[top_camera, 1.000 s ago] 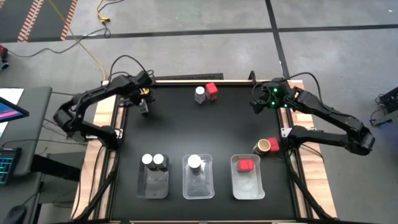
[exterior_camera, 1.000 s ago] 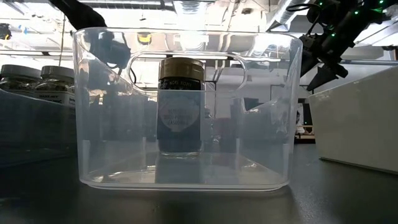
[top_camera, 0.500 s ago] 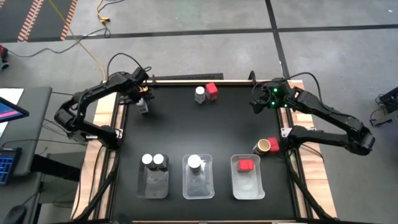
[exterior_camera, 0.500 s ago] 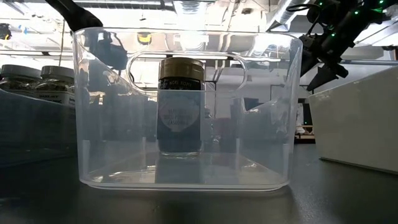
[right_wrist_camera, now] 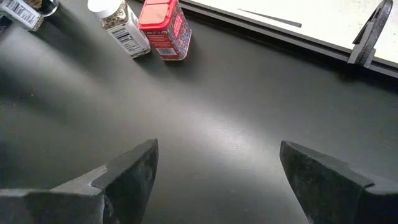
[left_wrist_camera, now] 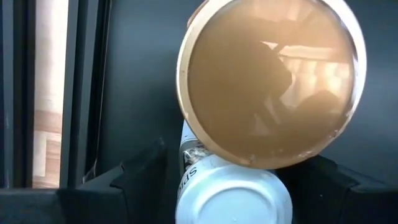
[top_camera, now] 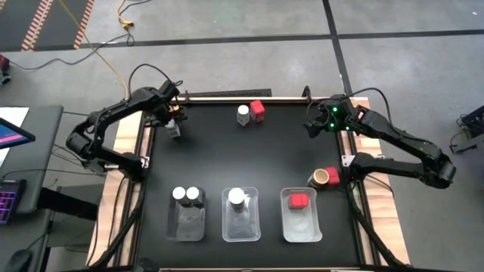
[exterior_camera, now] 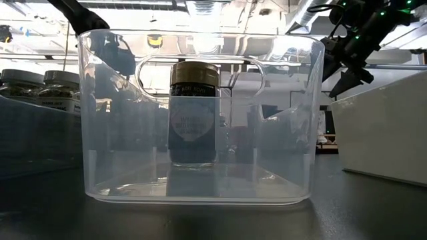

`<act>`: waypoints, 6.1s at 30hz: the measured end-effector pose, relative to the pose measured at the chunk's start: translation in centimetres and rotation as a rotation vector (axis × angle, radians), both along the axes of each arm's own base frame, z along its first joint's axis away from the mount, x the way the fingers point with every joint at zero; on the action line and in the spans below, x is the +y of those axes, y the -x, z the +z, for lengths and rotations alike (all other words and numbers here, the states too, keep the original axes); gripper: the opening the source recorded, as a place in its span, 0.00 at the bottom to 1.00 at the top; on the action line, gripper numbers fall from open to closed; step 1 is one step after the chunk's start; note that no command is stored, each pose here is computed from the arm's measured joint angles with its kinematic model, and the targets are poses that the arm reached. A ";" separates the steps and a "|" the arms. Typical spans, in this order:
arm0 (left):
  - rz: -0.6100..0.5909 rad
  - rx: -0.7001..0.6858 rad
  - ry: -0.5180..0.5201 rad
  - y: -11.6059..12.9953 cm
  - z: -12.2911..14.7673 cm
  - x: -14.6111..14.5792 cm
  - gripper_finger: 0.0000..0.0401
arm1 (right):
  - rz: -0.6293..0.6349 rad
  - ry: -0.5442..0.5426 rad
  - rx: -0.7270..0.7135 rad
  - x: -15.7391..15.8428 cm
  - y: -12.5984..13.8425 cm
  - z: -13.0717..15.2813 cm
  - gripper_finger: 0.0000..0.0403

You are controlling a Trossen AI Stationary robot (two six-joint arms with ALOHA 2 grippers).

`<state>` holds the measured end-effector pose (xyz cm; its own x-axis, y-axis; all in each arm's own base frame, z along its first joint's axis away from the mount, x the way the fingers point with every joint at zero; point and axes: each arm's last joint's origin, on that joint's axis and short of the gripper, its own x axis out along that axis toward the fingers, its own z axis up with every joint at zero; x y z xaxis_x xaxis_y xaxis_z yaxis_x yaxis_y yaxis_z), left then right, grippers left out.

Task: Sort spices by type
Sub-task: Put the left white seasoning bottle into the black bin

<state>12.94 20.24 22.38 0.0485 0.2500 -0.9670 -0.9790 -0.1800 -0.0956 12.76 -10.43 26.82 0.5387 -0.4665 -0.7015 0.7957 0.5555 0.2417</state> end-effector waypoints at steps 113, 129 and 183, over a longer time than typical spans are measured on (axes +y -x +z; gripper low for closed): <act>-0.242 -0.308 0.102 -8.1 12.9 -39.0 0.49 | 0.127 -0.014 0.195 0.7 0.9 -1.0 0.90; -0.271 -0.108 0.167 -8.6 7.2 -38.5 0.50 | 0.125 -0.010 0.189 0.7 0.8 -0.9 0.90; -0.283 -0.006 0.208 -8.3 0.0 -36.0 0.50 | 0.117 -0.015 0.185 0.7 0.8 -0.9 0.90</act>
<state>21.28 -15.74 22.35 0.0937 0.0234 -0.9953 -0.9924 0.0827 -0.0915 11.91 -9.75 25.88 0.4503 -0.3972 -0.7997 0.7573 0.6443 0.1065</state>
